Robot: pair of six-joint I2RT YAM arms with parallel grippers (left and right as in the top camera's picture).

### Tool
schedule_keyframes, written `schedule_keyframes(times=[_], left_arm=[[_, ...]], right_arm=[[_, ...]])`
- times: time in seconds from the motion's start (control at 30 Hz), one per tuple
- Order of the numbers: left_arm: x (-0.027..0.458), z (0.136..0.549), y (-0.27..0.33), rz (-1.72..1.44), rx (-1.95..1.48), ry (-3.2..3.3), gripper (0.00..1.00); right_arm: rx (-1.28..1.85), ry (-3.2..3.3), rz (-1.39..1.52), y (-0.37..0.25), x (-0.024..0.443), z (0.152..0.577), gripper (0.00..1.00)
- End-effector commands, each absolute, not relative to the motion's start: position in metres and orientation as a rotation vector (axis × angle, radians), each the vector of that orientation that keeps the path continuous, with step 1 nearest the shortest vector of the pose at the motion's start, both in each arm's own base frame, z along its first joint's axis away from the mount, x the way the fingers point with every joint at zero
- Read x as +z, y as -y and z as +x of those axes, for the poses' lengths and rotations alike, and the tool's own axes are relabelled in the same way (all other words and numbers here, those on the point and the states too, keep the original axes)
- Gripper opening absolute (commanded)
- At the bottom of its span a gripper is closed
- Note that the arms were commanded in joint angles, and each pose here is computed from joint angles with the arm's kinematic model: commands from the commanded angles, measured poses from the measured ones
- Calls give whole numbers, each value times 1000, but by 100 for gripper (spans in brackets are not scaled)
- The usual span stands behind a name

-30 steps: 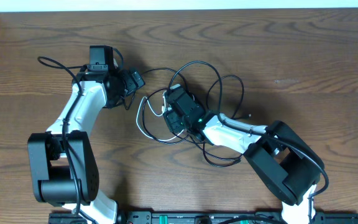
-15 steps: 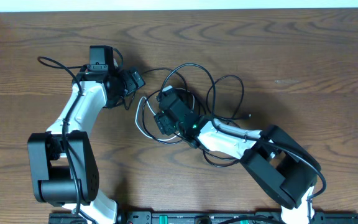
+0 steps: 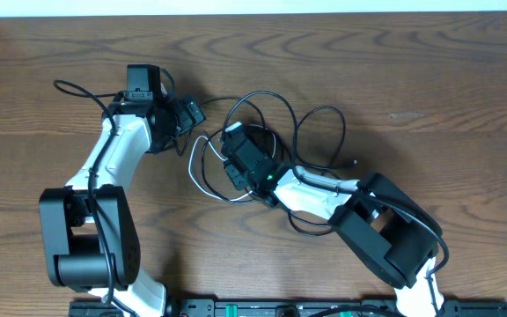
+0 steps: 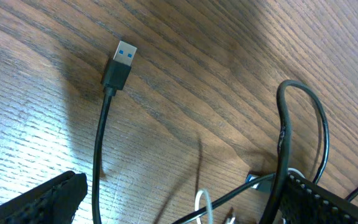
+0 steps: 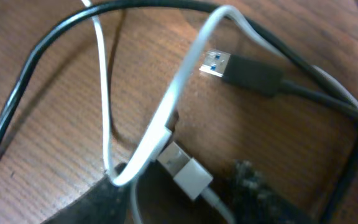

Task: Untangle cables
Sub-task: 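Lift the white USB cable end upward with the right gripper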

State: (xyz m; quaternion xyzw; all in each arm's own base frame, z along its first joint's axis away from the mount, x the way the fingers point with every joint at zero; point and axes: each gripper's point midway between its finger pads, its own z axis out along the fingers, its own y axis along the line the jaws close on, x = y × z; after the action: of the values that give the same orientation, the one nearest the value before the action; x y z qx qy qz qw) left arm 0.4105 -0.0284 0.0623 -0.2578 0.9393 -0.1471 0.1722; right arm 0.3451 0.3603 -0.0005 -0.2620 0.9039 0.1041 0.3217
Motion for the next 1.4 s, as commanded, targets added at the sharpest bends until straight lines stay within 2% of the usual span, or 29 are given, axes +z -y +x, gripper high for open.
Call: schedule_keyframes(times=[0.0,0.03,0.07,0.23,0.9,1.03,1.2,1.37], left_arm=[[68,409,26,-743,-408,-2651,100],[68,409,26,-743,-408,-2651,100],[68,409,26,-743,-408,-2651,100],[68,407,26,-746,-407,-2657,100],[68,407,26,-746,-407,-2658,100],[68,407,26,-746,-407,-2658,100],[68,407,26,-746,-407,-2658,100],[68,407,26,-746,-407,-2658,100]], right_arm=[[205,-2475,-828,-343,-41,319,31],[247,-2474,-835,-348,-36,317,13],[296,-2473,-826,-354,-28,315,1],[442,-2435,-811,-370,24,319,1],[525,-2121,-593,-346,231,362,1],[559,-1926,-524,-333,300,370,1],[592,-1645,-504,-319,391,358,1],[553,-1466,-526,-302,446,340,1]])
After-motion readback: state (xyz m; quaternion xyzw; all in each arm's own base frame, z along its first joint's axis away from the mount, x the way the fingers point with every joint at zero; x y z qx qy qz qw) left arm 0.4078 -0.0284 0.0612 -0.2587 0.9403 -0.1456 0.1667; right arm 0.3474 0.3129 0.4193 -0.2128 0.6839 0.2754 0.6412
